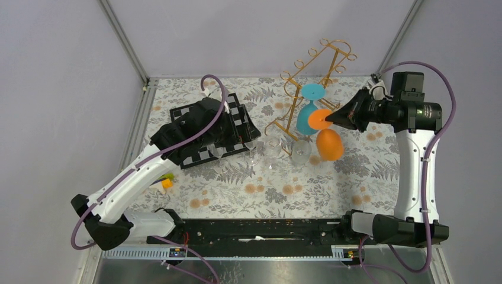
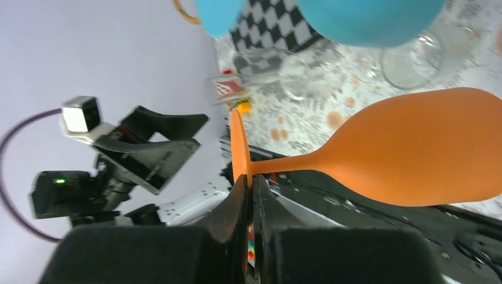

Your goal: Place the wine glass upside down on the wine glass rack

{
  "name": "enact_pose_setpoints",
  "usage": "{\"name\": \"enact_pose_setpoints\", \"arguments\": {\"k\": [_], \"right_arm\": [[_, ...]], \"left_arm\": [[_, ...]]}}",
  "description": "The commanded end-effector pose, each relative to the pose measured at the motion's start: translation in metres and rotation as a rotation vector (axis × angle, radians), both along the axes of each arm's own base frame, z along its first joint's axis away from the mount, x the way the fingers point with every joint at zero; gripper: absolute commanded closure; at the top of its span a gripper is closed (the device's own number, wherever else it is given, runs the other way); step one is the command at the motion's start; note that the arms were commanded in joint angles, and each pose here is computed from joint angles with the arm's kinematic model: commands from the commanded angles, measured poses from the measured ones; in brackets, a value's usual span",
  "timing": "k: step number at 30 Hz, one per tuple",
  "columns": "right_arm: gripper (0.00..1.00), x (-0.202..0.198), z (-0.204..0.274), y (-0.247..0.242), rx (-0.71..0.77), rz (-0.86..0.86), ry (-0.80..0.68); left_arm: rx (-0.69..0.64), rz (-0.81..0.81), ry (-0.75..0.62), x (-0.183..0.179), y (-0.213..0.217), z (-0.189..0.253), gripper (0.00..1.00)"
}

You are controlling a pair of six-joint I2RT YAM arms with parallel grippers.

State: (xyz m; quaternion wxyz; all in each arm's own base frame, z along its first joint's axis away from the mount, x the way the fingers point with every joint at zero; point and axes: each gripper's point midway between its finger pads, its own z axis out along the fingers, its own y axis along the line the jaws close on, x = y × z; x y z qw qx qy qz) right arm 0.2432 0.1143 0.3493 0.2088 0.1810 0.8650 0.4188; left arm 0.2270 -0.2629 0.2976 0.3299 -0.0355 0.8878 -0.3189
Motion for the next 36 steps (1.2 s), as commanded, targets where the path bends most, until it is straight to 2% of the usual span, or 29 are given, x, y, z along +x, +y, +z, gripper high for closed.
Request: {"name": "enact_pose_setpoints", "arguments": {"k": [1,5,12,19,26,36], "right_arm": [[1.0,0.011,0.056,0.011,0.15,0.014,-0.152],[1.0,0.019,0.055,0.003,0.132,-0.029,-0.121],[1.0,0.027,0.054,-0.02,0.014,-0.099,-0.068],[1.0,0.047,0.069,-0.036,-0.046,-0.14,-0.097],[1.0,0.074,0.072,-0.044,-0.038,-0.165,-0.098],[1.0,0.114,0.068,-0.05,0.075,-0.222,-0.123]], "left_arm": [[-0.022,0.015,-0.125,0.007,0.01,0.035,0.01],[-0.005,0.026,-0.15,0.008,0.017,0.037,0.01],[0.021,0.047,-0.178,0.006,0.028,0.038,0.01],[0.038,0.053,-0.186,0.005,0.033,0.036,0.01],[0.038,0.056,-0.177,0.003,0.035,0.032,0.01],[0.019,0.063,-0.152,0.001,0.034,0.028,0.01]]}}
